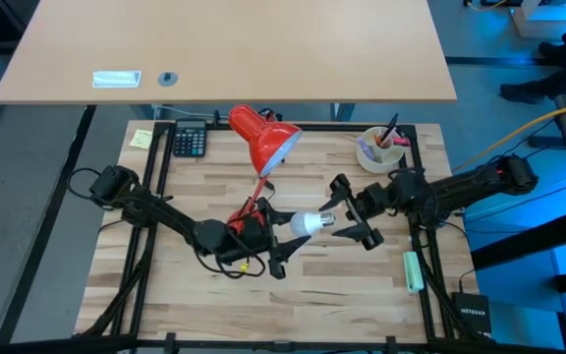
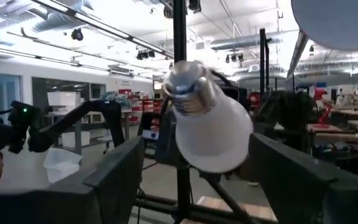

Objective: Screw lightbulb
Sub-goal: Insert the light bulb into the lamp

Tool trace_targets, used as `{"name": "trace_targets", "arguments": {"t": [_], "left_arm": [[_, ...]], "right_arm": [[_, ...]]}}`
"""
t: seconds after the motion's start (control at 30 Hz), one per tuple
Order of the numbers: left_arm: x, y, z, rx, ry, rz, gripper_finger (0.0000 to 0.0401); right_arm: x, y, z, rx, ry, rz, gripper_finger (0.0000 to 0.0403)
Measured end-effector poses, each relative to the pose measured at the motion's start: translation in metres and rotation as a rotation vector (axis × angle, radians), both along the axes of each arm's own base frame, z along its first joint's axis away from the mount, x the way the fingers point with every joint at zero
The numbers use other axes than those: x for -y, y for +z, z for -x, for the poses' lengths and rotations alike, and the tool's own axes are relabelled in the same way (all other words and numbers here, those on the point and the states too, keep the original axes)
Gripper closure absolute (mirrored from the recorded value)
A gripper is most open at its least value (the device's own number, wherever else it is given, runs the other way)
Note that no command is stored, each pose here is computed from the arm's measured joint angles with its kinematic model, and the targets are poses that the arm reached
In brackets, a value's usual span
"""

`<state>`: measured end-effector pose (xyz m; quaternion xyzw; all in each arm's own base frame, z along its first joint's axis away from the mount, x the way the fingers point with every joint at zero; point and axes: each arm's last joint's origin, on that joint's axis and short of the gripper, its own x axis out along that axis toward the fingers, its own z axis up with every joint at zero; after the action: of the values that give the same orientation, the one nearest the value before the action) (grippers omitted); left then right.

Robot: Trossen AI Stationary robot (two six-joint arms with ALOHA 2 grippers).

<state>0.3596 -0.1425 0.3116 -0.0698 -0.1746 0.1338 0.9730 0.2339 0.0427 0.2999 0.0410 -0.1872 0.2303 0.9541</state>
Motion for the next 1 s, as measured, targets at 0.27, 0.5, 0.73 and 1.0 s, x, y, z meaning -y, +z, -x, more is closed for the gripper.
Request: {"name": "trace_targets", "arguments": {"t": [0.27,0.5,0.73,1.0], "left_arm": [[-0.005,0.002,-0.001,0.011,0.021,-0.009,0.0166],[-0.007,0.002,-0.002,0.011,0.028,-0.009,0.0166],[-0.008,0.002,-0.002,0.007,0.032,-0.014,0.0166],[-0.008,0.001,-0.003,-0.003,0.042,-0.012,0.0166]], "right_arm": [[0.002,0.021,-0.003,0.118,-0.131,0.055,0.0136],[0.001,0.026,-0.010,0.105,-0.137,0.088,0.0167],[0.000,0.023,-0.015,0.108,-0.131,0.089,0.0201],[-0.001,0.023,-0.016,0.135,-0.118,0.094,0.0262]]}}
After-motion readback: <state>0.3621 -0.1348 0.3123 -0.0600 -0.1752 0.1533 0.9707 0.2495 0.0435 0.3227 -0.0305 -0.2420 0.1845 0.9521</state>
